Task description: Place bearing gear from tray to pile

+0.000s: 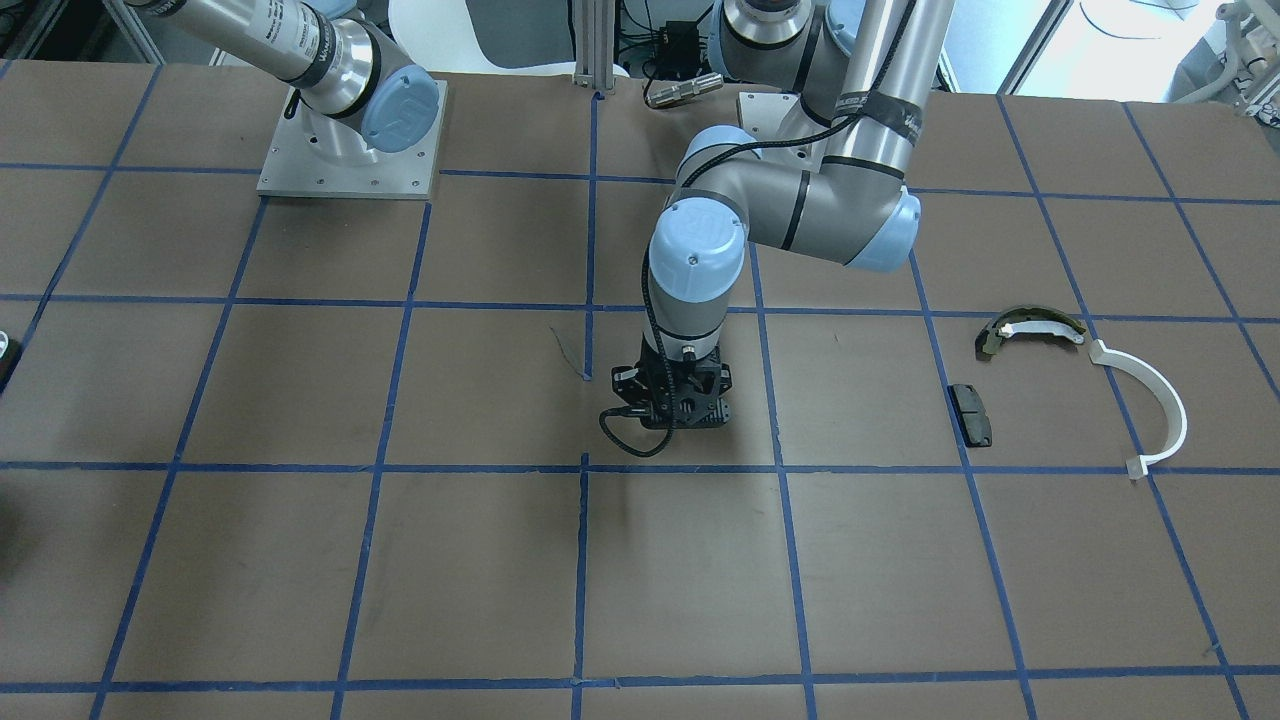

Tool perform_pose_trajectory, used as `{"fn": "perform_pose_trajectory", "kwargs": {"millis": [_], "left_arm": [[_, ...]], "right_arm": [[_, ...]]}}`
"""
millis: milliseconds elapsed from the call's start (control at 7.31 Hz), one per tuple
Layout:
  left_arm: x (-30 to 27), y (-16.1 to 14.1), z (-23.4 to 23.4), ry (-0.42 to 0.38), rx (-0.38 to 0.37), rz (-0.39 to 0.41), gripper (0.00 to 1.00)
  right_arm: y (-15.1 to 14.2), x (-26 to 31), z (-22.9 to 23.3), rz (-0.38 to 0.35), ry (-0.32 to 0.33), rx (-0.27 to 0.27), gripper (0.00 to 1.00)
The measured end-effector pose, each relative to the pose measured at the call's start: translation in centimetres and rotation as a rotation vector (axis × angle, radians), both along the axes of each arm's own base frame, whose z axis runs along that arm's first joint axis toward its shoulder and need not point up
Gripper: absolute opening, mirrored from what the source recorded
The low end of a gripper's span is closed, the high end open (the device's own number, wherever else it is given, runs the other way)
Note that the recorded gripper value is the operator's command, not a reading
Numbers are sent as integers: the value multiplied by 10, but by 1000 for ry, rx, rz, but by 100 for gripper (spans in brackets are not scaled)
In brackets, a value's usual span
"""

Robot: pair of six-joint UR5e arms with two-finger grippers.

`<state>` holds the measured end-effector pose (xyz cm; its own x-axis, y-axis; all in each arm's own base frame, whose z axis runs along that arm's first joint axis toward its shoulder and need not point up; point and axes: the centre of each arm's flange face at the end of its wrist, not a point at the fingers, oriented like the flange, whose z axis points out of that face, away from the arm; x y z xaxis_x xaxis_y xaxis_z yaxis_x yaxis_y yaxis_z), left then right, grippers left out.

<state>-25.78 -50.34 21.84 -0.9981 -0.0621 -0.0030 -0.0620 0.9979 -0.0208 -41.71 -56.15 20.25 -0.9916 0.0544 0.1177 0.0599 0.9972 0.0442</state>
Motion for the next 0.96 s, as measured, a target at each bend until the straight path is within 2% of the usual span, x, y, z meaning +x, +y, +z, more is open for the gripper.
{"fn": "perform_pose_trajectory", "kwargs": {"millis": [137, 411, 547, 821, 958], "left_arm": [[47, -13, 13, -30, 19, 13, 0], [162, -23, 39, -96, 99, -13, 0], [220, -21, 47, -114, 133, -30, 0], [332, -13, 46, -117, 187, -69, 0], [378, -8, 39, -105, 196, -101, 0]], "right_arm": [[2, -3, -6, -3, -3, 11, 60], [6, -8, -14, -4, -9, 22, 57], [7, -11, -16, 4, -11, 26, 42], [9, -11, -18, 8, -15, 29, 1], [9, -12, -19, 10, -16, 31, 0]]}}
